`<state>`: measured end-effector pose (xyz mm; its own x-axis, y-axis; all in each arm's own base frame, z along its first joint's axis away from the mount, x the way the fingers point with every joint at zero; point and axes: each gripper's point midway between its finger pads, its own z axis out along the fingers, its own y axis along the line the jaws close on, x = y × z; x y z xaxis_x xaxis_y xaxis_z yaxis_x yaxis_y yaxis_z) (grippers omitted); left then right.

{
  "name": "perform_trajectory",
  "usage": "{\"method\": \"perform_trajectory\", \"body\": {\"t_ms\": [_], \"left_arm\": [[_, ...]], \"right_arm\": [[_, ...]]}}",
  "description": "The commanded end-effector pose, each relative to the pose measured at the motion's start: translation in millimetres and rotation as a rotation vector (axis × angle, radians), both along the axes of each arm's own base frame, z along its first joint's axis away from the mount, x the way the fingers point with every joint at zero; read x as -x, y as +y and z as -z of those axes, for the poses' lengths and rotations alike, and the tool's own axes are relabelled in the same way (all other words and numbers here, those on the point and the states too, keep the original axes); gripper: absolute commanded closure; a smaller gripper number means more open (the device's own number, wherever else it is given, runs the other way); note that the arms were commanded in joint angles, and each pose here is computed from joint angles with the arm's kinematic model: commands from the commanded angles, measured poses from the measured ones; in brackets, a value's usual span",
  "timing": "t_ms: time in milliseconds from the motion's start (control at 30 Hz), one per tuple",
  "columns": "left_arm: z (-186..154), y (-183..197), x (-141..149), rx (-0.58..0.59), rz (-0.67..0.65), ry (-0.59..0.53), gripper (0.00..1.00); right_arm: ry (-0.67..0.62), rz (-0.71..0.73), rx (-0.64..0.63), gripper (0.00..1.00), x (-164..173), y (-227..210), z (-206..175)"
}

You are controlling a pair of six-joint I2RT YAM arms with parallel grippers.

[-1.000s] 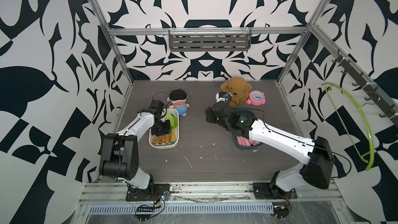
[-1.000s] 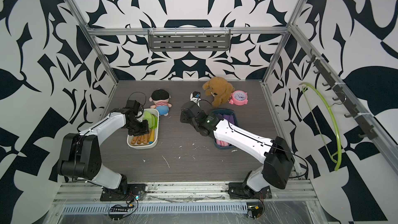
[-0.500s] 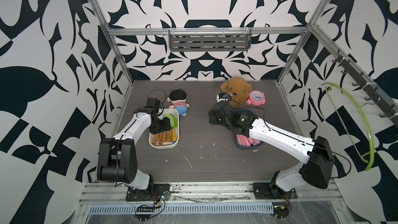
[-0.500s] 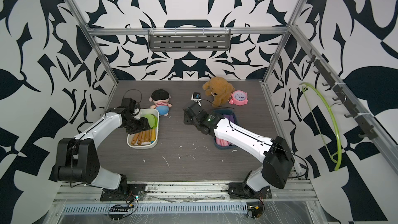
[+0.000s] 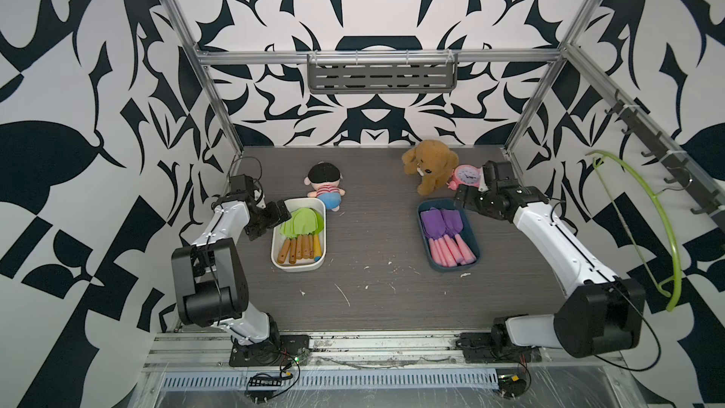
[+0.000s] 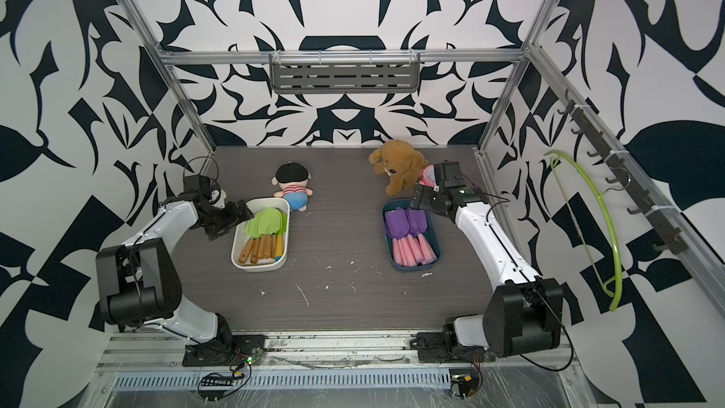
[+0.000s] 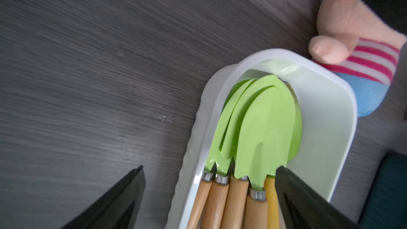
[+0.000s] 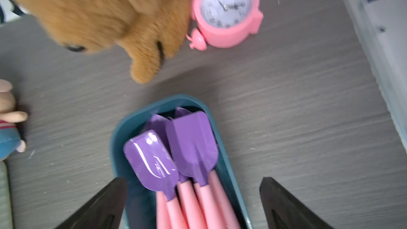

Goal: Sort the small shovels by color and place them into the storage box
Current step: Move the storage box to the center of the board.

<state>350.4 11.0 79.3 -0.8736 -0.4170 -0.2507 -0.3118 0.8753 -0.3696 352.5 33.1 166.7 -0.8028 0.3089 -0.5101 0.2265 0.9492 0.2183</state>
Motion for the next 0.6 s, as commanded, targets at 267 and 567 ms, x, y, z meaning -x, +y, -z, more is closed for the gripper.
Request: {"method": "perform_trajectory", "body": {"t_ms": [267,567], "left_arm": [[-15,-65,-5,0.182,0.13,-0.041,0.02],[-17,-130,3,0.214,0.301,-0.013,0.02]], "right_arm": [[0.098,-0.09,-0.284,0.06,3,29,37],[0.109,-0.16,-0.306,0.09,11,83,39]]}}
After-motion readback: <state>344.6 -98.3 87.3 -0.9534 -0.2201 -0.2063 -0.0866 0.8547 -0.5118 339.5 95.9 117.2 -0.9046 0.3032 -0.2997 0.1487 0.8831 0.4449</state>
